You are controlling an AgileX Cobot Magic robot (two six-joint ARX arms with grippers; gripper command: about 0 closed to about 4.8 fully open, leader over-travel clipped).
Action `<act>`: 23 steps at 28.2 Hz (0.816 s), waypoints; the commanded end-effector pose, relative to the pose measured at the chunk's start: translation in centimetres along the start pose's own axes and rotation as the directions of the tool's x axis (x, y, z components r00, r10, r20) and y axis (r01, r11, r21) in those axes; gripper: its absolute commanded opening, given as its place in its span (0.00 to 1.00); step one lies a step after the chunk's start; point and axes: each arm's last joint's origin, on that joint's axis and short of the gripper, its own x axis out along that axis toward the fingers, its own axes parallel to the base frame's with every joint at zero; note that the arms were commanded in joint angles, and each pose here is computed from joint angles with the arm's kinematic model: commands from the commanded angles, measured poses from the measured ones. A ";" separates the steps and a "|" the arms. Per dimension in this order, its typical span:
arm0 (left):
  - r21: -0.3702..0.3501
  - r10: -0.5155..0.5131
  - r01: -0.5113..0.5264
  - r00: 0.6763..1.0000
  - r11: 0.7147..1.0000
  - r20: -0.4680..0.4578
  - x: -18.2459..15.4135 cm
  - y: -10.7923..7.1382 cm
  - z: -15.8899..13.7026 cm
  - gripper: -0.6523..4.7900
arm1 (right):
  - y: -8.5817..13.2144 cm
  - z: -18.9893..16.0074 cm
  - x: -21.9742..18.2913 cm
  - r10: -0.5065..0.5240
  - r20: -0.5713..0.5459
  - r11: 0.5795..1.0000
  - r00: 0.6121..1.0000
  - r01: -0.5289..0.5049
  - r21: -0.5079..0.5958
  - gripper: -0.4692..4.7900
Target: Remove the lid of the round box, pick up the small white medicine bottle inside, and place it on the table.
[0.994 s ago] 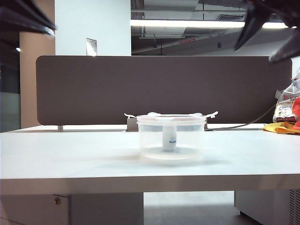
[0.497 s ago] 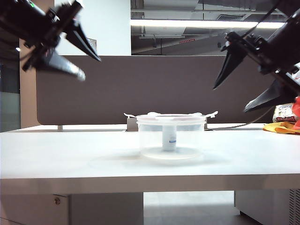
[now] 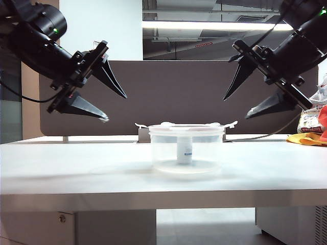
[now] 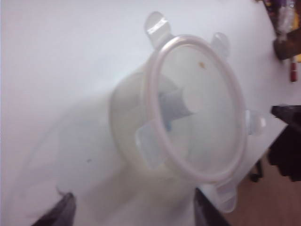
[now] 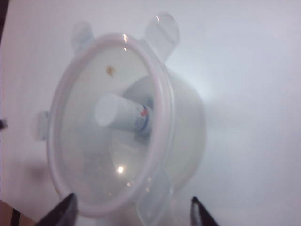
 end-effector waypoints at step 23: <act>0.018 0.020 -0.018 0.995 1.000 -0.095 5.3 -0.9 0.2 0.55 | -1.1 -0.9 1.9 0.007 -0.124 0.997 0.992 0.003 0.081 0.52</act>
